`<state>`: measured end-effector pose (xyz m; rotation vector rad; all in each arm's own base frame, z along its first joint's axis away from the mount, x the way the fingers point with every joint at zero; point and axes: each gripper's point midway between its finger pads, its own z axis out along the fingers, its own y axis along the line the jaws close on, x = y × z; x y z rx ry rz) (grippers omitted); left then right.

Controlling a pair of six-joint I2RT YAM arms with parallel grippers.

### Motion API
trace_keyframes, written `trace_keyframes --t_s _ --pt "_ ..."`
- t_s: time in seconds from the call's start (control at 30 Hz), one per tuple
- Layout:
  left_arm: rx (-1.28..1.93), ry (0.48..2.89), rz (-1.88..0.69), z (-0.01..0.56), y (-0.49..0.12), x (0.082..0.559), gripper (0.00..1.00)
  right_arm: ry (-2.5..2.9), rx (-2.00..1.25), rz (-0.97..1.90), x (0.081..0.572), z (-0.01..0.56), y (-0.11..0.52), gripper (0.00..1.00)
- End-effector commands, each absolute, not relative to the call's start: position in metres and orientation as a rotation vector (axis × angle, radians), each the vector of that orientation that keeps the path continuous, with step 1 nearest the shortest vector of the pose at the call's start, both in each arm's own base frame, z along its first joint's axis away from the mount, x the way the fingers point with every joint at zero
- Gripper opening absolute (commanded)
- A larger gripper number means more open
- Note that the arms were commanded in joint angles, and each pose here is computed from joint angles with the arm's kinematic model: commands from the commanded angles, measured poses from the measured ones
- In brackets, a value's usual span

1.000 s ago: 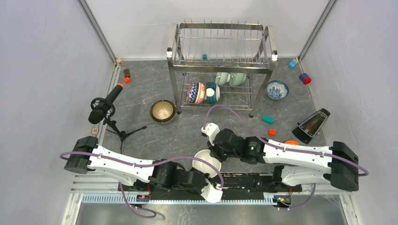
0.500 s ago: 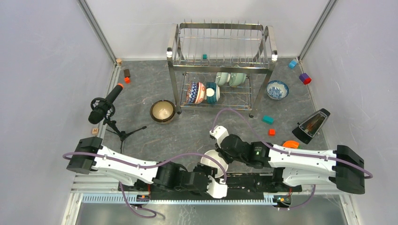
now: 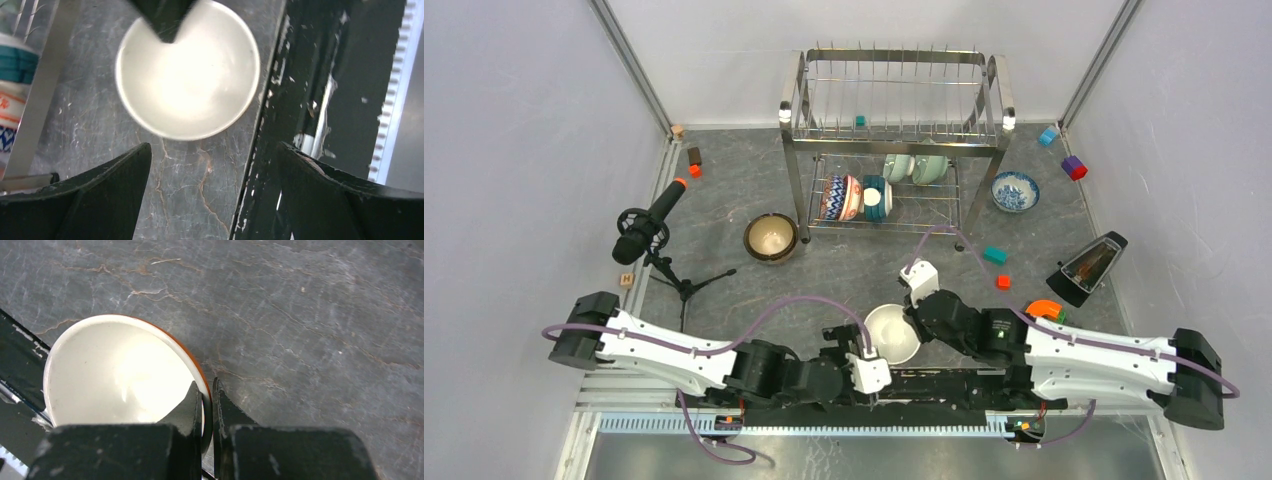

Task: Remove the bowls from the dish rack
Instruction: Pick up the bowl from the dish rack.

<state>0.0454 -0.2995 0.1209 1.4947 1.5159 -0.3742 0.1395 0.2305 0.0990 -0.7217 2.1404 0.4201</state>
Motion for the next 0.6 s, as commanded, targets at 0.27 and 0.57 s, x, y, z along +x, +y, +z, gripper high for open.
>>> trace_keyframes --t_s 0.27,0.57 --pt "0.760 1.678 -0.455 0.196 -0.275 0.091 1.00 2.047 -0.381 0.248 0.165 0.135 0.158 0.00" --pt "0.427 1.688 -0.430 0.188 -0.252 0.115 1.00 2.066 -0.336 0.142 0.186 0.129 0.137 0.00"
